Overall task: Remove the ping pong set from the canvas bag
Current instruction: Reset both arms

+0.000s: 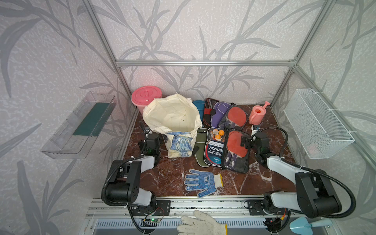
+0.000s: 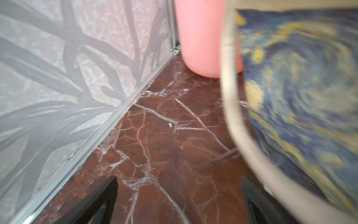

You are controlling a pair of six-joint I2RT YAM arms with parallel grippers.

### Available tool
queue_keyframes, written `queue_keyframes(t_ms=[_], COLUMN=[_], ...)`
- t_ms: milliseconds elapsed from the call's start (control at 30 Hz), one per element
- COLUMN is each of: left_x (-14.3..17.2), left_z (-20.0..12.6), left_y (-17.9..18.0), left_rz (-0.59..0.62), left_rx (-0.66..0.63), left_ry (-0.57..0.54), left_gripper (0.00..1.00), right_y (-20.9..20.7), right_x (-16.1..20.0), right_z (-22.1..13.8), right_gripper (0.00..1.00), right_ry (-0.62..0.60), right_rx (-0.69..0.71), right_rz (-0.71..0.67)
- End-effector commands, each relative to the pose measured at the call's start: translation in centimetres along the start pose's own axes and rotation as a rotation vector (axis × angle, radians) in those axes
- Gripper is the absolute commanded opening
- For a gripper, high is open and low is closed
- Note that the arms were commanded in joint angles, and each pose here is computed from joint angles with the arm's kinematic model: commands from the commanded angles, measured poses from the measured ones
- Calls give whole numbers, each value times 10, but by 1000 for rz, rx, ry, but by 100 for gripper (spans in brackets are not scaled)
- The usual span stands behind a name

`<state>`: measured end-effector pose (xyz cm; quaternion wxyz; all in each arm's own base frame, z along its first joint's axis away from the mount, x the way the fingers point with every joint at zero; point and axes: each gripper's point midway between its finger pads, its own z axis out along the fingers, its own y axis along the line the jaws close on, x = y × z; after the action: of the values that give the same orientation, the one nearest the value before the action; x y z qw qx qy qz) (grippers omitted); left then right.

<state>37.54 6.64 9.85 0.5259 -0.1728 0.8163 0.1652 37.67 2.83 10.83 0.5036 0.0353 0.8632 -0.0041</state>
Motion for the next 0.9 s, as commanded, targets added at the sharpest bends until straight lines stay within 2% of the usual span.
queue_keyframes(t_ms=[0, 133, 233, 400, 500, 567, 600, 667, 767, 867], left_x=[-12, -12, -10, -6, -1, -3, 2, -1, 0, -1], left_z=[-1, -2, 4, 6, 6, 5, 5, 4, 1, 6], left_y=[-5, -7, -8, -11, -14, -15, -15, -17, -20, -14], left_rz=[24, 22, 18, 11, -2, 0, 5, 16, 35, 1], left_rx=[21, 39, 59, 108, 154, 160, 159, 164, 166, 136], left_ry=[-55, -62, -33, -20, -93, -81, -36, -86, -84, -53], left_gripper=[99, 99, 99, 99, 99, 99, 99, 99, 99, 99], right_y=[-9, -29, -20, -13, -12, -14, -10, -3, 5, 1], right_x=[-20, -10, -18, -8, -4, 2, 3, 4, 5, 5], right_z=[-2, -12, -12, 5, 10, 14, 14, 11, 7, 1], right_gripper=[99, 99, 99, 99, 99, 99, 99, 99, 99, 99], right_ry=[-87, -163, -265, -290, -253, -262, -285, -280, -304, -346], right_rx=[51, 147, 101, 73, 70, 64, 44, 0, -45, -29], right_rz=[-4, -47, -96, -132, -129, -123, -137, -153, -179, -170])
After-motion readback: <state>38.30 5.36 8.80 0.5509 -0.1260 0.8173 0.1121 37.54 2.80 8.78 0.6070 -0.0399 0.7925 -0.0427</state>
